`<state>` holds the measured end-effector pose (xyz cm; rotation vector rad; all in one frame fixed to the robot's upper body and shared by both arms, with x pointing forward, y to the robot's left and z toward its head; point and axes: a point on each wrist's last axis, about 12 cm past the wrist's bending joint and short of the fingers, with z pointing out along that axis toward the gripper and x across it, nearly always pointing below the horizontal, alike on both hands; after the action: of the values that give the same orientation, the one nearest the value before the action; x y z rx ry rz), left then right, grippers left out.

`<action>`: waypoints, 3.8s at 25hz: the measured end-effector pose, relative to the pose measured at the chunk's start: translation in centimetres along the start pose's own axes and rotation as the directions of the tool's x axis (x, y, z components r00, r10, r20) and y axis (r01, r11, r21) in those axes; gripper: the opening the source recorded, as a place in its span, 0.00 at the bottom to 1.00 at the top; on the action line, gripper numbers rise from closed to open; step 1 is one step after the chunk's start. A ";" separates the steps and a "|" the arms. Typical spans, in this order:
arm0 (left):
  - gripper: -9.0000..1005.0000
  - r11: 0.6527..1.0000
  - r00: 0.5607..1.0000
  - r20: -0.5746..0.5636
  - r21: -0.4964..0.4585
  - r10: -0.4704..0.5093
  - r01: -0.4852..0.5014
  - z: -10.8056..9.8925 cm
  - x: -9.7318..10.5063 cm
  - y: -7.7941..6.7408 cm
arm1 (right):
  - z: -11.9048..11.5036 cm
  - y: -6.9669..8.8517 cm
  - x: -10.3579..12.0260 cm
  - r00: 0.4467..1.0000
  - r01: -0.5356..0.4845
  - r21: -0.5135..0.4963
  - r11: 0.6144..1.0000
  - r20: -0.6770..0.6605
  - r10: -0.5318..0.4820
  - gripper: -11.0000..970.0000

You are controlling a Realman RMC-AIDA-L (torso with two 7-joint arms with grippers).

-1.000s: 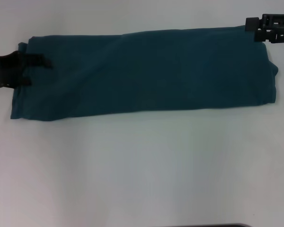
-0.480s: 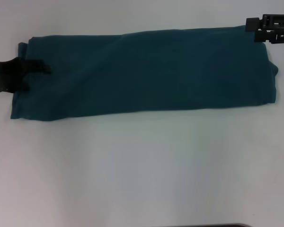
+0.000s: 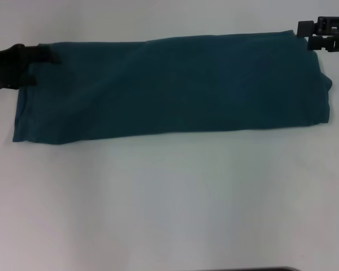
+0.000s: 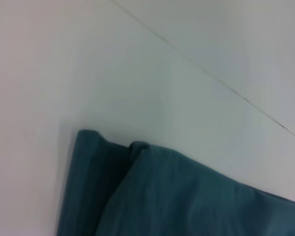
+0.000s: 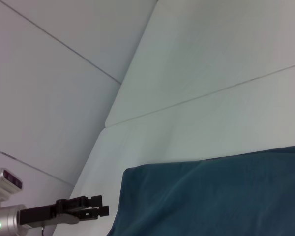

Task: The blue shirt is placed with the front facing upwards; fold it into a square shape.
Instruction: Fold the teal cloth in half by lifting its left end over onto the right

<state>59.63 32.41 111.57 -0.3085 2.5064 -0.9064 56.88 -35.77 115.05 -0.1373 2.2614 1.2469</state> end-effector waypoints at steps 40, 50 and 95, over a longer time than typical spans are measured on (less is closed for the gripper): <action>0.90 0.968 0.992 -0.118 -0.240 0.049 -0.076 1.2 -1.3 -0.4 | -0.6 -0.3 -0.2 1.000 0.004 0.022 1.000 0.005 -0.005 0.94; 0.90 0.948 0.984 -0.123 -0.278 0.125 -0.155 2.1 -1.2 -0.8 | -0.6 -0.3 -0.2 1.000 0.007 0.022 1.000 0.005 -0.007 0.94; 0.90 0.959 0.974 -0.185 -0.226 0.130 -0.171 2.8 -0.4 -2.3 | -0.9 -0.3 -0.1 1.000 -0.002 0.019 1.000 0.008 0.002 0.93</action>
<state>61.46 29.26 111.35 -0.1160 2.7577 -0.5896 56.72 -36.67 115.26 -0.1229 2.2661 1.2247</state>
